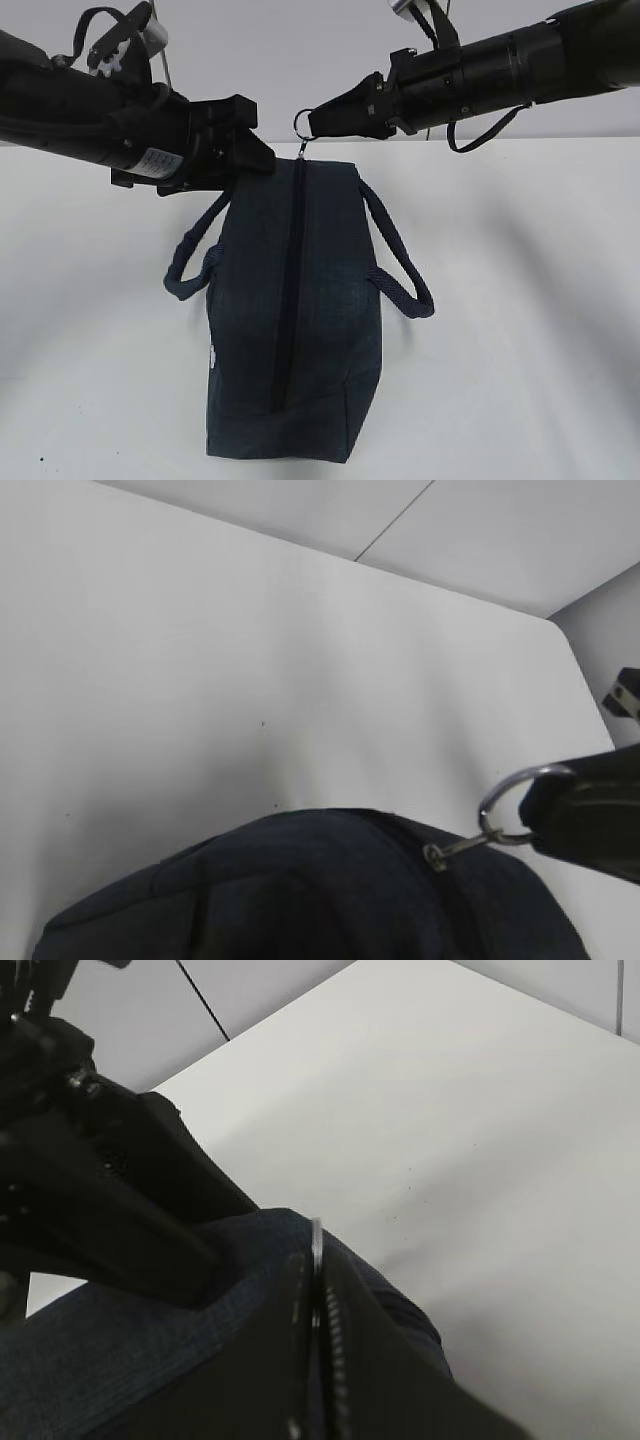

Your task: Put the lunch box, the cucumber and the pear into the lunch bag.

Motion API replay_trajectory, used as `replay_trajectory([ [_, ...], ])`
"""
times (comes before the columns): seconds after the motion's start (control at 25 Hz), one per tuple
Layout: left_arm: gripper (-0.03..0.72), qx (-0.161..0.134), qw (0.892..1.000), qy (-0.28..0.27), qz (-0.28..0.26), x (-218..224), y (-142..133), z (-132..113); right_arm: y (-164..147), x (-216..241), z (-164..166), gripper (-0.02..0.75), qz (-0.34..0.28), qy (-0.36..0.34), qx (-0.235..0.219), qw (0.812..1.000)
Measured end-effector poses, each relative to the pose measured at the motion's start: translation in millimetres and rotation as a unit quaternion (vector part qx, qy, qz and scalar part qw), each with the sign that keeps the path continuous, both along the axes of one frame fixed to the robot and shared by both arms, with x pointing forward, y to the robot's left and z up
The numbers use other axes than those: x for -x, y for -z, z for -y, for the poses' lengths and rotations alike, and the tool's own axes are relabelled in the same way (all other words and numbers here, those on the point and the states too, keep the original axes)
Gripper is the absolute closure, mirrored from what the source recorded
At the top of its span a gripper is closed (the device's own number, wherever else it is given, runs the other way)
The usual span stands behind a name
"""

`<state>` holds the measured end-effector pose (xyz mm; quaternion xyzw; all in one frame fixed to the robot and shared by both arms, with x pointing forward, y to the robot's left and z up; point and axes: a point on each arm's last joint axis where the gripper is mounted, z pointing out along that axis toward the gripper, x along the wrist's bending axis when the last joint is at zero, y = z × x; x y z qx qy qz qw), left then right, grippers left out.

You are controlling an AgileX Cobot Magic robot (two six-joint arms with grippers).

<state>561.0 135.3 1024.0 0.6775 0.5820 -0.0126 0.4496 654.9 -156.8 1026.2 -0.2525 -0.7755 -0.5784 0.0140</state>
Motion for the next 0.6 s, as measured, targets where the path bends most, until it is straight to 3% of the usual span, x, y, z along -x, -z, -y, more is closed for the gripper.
replay_trajectory([
  [0.24, 0.648, 0.004, 1.000, 0.015, -0.008, 2.1, -1.1, 2.0, 0.1, 0.1, 0.0, 0.732, -0.001, 0.000, 0.001, 1.000],
  [0.6, 0.677, -0.007, 0.997, 0.072, 0.018, 11.6, -12.2, 3.0, 3.1, -3.4, 2.3, 0.732, 0.007, 0.018, 0.022, 1.000],
])
